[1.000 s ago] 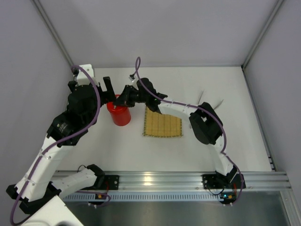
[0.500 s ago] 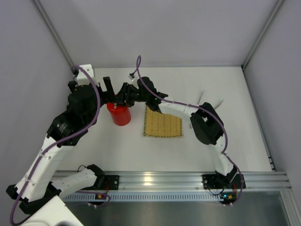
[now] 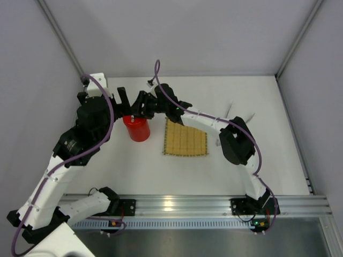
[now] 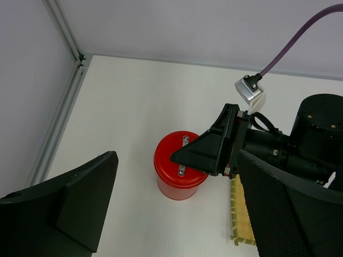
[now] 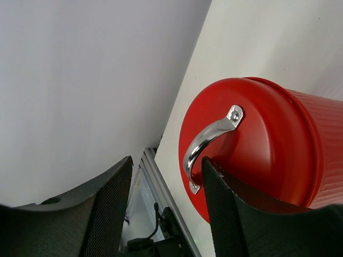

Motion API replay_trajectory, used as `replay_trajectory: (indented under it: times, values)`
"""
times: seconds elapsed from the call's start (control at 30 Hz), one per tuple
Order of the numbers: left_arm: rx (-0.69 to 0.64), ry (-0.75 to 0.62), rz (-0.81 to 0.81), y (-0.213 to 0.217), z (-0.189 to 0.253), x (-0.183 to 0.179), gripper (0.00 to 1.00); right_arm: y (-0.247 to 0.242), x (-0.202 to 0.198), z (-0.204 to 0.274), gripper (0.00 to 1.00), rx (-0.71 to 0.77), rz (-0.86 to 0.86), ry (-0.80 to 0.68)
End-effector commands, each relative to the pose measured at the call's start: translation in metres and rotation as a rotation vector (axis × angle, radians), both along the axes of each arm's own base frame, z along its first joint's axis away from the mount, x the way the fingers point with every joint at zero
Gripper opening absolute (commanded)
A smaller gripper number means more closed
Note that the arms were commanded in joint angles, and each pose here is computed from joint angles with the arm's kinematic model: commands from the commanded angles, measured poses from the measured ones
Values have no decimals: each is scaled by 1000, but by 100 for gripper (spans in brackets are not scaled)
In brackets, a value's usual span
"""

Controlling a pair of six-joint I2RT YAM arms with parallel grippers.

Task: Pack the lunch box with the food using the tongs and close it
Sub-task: Close the box lid on the packing box.

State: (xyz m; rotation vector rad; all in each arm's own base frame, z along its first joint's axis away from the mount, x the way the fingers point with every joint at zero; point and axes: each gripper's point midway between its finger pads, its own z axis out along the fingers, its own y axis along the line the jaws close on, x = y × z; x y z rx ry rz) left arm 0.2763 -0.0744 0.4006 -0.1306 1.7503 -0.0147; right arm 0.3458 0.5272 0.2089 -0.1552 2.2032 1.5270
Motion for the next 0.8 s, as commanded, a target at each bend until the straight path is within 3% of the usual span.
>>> replay_trajectory:
  times: [0.0,0.77]
  values:
    - [-27,-41,6,5,17,-5,97,-27,0,-55,55,-222,-58,74]
    - [-37,-36,-6,0,16,-2,97,-48,-1,-37,55,-246,-101,35]
